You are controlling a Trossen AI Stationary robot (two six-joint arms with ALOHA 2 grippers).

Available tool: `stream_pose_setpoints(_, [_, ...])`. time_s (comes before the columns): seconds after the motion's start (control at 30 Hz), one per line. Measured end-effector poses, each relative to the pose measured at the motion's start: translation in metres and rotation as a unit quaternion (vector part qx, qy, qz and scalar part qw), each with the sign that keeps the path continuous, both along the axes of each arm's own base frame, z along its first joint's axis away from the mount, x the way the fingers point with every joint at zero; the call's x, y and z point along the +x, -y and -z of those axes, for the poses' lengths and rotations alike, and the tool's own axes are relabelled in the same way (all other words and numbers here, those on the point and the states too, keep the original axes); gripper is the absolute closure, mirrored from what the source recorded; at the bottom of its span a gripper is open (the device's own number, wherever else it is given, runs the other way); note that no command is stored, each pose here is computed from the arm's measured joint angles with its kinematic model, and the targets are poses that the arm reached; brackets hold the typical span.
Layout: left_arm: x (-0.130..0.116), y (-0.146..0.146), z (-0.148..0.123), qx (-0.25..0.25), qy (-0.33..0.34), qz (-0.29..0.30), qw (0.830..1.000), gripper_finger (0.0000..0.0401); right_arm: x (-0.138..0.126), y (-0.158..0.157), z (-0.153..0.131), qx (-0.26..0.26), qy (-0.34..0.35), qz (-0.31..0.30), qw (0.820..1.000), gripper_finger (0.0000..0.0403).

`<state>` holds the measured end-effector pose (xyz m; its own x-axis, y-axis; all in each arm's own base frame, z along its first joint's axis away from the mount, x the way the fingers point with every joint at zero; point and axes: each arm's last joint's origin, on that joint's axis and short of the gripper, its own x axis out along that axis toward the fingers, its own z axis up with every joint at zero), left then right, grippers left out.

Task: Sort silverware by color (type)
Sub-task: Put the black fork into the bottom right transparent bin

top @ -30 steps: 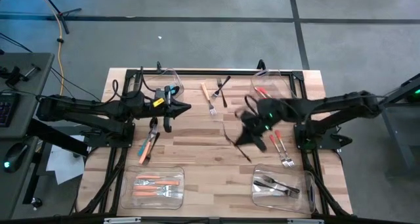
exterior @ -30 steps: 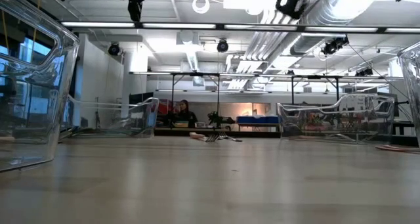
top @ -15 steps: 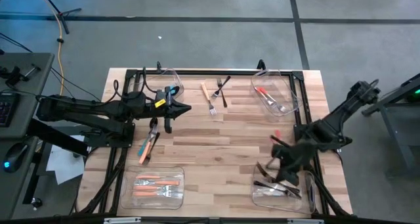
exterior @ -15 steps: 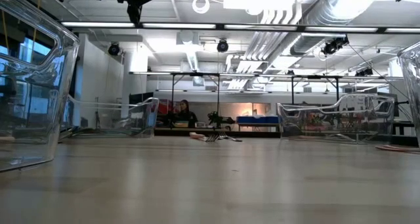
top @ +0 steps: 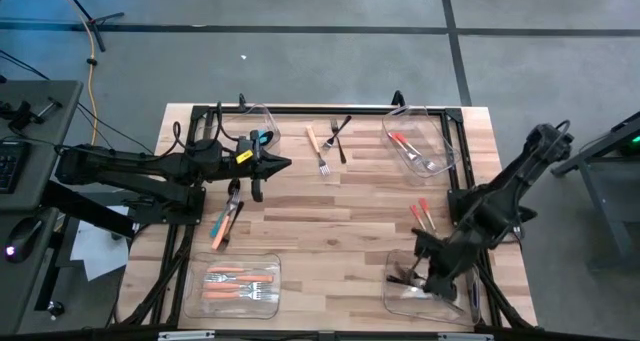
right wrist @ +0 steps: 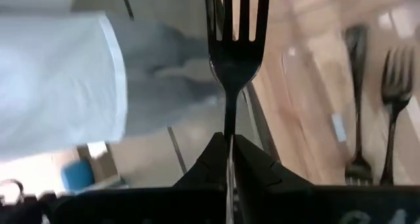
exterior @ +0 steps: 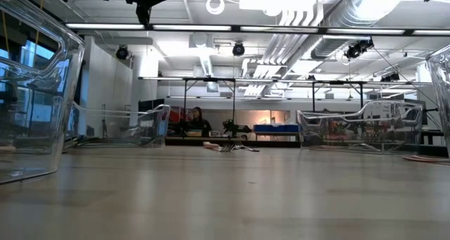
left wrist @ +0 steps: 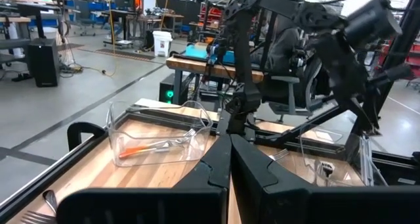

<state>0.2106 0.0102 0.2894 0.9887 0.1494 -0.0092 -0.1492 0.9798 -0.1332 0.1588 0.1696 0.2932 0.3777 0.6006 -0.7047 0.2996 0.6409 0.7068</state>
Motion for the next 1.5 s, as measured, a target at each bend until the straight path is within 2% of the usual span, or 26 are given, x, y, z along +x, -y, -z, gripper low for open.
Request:
stream_pose_setpoints(0.13, [0.0, 0.0, 0.0, 0.001, 0.0, 0.0, 1.0, 0.0401, 0.003, -0.019, 0.016, -0.006, -0.037, -0.042, 0.998, 0.0403])
stream_pose_setpoints(0.27, [0.0, 0.0, 0.0, 0.001, 0.0, 0.0, 1.0, 0.0401, 0.007, -0.03, 0.036, -0.045, -0.065, -0.059, 0.995, 0.0403])
stream_pose_setpoints(0.5, [0.0, -0.001, 0.0, 0.001, 0.0, -0.016, 1.0, 0.0401, 0.016, -0.034, 0.073, -0.144, -0.123, -0.063, 0.98, 0.0403])
stream_pose_setpoints(0.67, [0.0, -0.001, 0.0, -0.001, 0.0, -0.017, 1.0, 0.0401, 0.026, -0.035, 0.092, -0.179, -0.142, -0.047, 0.972, 0.0403])
stream_pose_setpoints(1.1, [0.0, -0.001, 0.0, -0.001, -0.001, -0.016, 1.0, 0.0401, 0.035, -0.043, 0.133, -0.231, -0.202, -0.049, 0.95, 0.0403])
stream_pose_setpoints(1.33, [0.0, -0.001, 0.0, 0.0, -0.001, -0.016, 1.0, 0.0401, 0.035, -0.044, 0.139, -0.239, -0.209, -0.048, 0.947, 0.0401])
stream_pose_setpoints(1.5, [0.0, -0.001, 0.0, 0.001, -0.001, -0.016, 1.0, 0.0401, 0.036, -0.044, 0.139, -0.237, -0.211, -0.045, 0.947, 0.0385])
